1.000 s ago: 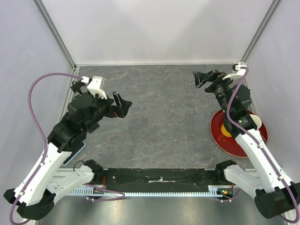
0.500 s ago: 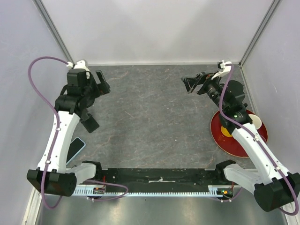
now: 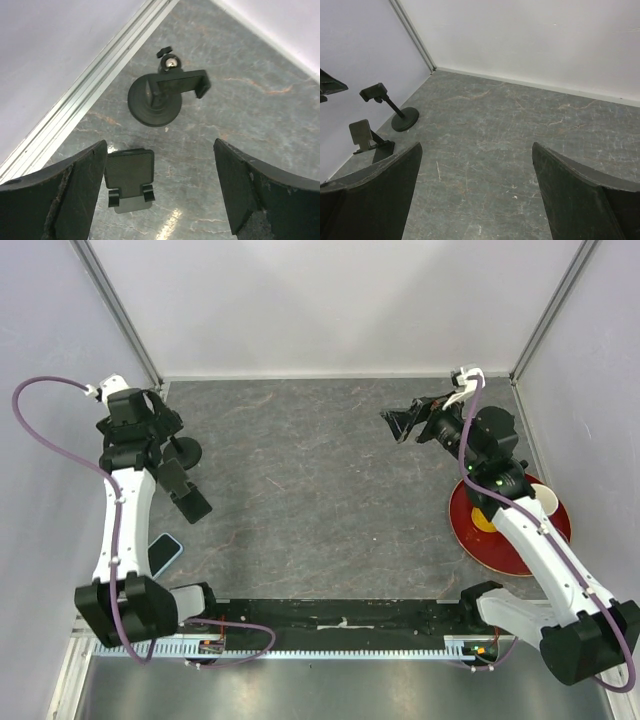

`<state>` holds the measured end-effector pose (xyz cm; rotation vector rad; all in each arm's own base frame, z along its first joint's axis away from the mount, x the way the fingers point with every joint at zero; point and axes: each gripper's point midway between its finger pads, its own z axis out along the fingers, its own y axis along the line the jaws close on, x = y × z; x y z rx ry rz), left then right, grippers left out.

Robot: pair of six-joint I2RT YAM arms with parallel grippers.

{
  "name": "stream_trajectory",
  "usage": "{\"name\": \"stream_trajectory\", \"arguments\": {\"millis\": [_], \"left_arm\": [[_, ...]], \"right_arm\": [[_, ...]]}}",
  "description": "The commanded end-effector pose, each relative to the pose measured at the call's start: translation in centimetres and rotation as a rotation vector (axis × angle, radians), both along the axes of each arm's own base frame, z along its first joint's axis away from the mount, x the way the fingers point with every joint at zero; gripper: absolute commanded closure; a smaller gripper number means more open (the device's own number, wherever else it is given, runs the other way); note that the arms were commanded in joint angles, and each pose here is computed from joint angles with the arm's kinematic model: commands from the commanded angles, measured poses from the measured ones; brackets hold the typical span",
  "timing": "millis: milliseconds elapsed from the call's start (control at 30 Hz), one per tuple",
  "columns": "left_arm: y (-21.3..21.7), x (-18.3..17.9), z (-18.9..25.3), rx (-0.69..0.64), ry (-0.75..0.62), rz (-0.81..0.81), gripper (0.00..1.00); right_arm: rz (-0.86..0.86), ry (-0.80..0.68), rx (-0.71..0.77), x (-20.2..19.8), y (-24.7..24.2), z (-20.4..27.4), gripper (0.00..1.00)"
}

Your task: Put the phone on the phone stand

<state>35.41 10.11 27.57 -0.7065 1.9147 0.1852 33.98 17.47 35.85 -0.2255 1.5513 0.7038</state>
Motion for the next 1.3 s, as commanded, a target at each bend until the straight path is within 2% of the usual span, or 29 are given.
{"name": "stream_trajectory", "arguments": {"millis": [0,33,133,300,400,500,600,867,1000,1267], "left_arm": [[1.4,2.2,-2.3,-0.032,0.015,0.003,0.11],[1.5,2.9,-3.4,-0.059,0.035,-0.007,0.19],[1.2,4.7,-3.5,-0.074,0.008,-0.066,0.24],[2.3,5.7,-4.4,-0.028,0.044,-0.059,0.27],[2.7,6.0,-5.5,-0.01,0.096,-0.059,0.35],[3.1,5.9,-6.2,0.004,0.119,-0.052,0.36],[3.4,6.0,-6.3,0.026,0.11,-0.049,0.36],[4.6,7.1,-6.6,0.102,0.12,-0.053,0.48],[4.7,7.3,-7.6,0.112,0.144,-0.06,0.51],[5.1,7.5,-7.8,0.136,0.145,-0.054,0.62]], "right_arm": [[0.013,-0.028,-0.041,0.5,0.3,1.0,0.02],[0.011,-0.026,-0.048,0.6,0.3,0.8,0.02],[0.011,-0.031,-0.066,0.6,0.2,0.5,0.02],[-0.004,-0.023,-0.089,1.0,0.0,-0.2,0.02],[-0.027,-0.018,-0.1,1.2,-0.4,-0.5,0.02],[-0.036,-0.015,-0.107,1.4,-0.5,-0.7,0.02],[-0.041,-0.013,-0.113,1.6,-0.6,-0.8,0.02],[-0.032,0.0,-0.114,1.8,-0.3,-1.2,0.02],[-0.029,0.003,-0.112,2.0,-0.2,-1.4,0.02],[-0.035,0.008,-0.115,2.2,-0.3,-1.6,0.02]]}}
